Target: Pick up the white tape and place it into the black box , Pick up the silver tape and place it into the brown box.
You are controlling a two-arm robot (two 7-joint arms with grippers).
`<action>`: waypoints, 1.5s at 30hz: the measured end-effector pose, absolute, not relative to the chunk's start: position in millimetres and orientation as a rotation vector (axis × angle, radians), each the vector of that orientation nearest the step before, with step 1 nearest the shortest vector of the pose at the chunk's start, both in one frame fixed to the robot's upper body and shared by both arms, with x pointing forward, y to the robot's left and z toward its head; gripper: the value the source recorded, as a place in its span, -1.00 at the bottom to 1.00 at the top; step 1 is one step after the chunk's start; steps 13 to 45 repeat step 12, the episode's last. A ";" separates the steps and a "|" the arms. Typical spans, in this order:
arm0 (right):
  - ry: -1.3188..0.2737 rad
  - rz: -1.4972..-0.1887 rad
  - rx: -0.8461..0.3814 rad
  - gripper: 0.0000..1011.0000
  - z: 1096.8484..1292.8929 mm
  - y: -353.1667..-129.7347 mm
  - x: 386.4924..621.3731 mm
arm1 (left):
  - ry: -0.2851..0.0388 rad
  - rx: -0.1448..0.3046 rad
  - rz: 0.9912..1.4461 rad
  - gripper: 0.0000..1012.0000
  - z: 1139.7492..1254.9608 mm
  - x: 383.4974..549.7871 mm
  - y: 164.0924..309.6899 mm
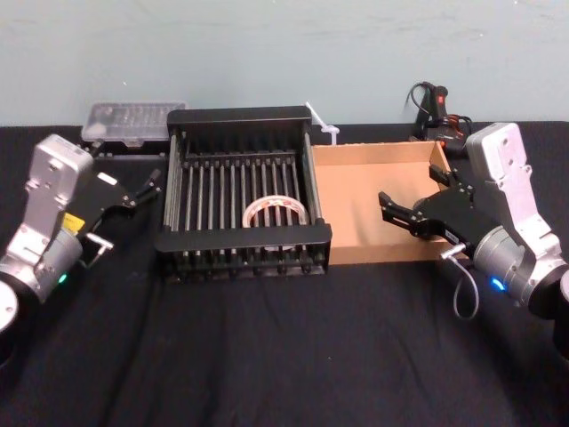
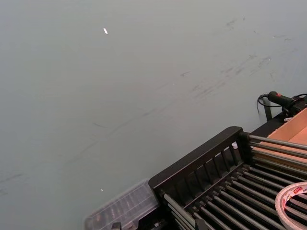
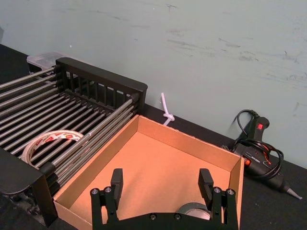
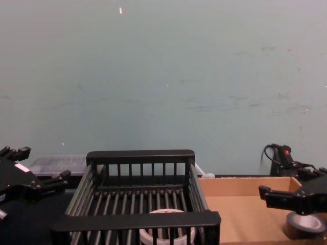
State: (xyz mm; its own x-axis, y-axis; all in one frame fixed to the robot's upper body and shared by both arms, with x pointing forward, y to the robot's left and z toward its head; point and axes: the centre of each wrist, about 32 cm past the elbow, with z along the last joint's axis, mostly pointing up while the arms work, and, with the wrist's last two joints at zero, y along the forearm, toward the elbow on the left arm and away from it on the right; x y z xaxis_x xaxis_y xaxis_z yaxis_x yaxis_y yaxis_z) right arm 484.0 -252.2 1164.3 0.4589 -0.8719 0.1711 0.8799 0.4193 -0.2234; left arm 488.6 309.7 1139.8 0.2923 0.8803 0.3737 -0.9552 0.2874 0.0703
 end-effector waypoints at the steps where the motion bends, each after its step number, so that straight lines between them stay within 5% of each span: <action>1: -0.030 -1.098 -0.299 0.98 1164.3 -252.2 484.0 | -0.285 0.304 1.248 0.98 1139.8 488.6 309.7; 45: -0.030 -1.098 -0.299 0.98 1164.3 -252.2 484.0 | -0.285 0.304 1.248 0.98 1139.8 488.6 309.7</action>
